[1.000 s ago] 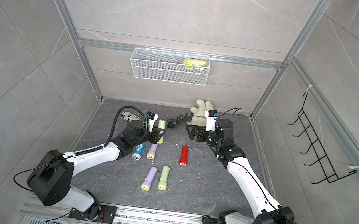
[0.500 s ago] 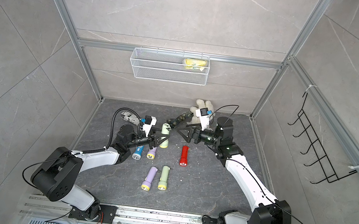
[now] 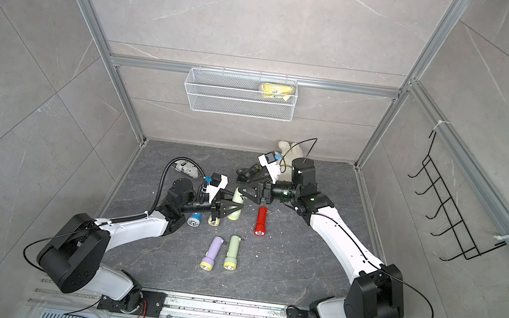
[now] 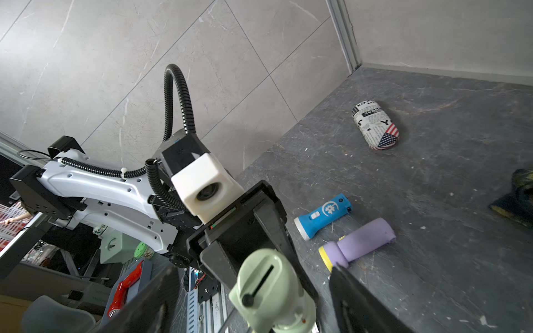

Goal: Close the plug at the bottom of the flashlight
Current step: Close the plug of the flashlight.

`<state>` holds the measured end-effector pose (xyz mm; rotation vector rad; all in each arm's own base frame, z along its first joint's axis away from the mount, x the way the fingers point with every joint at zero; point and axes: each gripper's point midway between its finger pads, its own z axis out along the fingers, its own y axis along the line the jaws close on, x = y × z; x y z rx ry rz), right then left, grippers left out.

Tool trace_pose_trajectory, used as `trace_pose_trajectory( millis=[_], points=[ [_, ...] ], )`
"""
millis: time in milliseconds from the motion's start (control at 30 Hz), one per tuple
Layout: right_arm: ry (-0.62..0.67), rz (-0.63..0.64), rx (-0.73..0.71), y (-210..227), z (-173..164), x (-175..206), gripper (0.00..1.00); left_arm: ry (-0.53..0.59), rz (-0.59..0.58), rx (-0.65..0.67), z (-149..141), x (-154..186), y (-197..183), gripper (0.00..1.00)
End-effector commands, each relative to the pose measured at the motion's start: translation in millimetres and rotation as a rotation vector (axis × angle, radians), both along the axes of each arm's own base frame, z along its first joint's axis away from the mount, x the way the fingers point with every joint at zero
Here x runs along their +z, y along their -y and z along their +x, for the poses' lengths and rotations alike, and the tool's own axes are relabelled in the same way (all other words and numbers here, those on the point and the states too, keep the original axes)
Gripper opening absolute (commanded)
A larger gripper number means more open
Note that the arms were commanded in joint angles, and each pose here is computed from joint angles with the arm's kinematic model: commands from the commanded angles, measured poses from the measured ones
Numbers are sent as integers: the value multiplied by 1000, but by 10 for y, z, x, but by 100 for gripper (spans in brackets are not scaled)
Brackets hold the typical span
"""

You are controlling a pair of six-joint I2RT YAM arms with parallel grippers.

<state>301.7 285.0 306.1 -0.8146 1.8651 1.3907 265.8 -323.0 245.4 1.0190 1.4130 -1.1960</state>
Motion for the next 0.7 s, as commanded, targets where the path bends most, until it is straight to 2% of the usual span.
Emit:
trace_pose_trajectory(
  millis=[0, 367, 667],
  points=[
    [-8, -1, 44, -39, -57, 32, 79, 150, -38, -33, -120, 363, -10, 0],
    [-2, 65, 114, -35, -246, 98, 67, 188, -68, -58, -223, 498, -35, 0],
    [-9, 71, 174, -40, -342, 108, 61, 194, -75, -60, -242, 567, -43, 0]
  ],
)
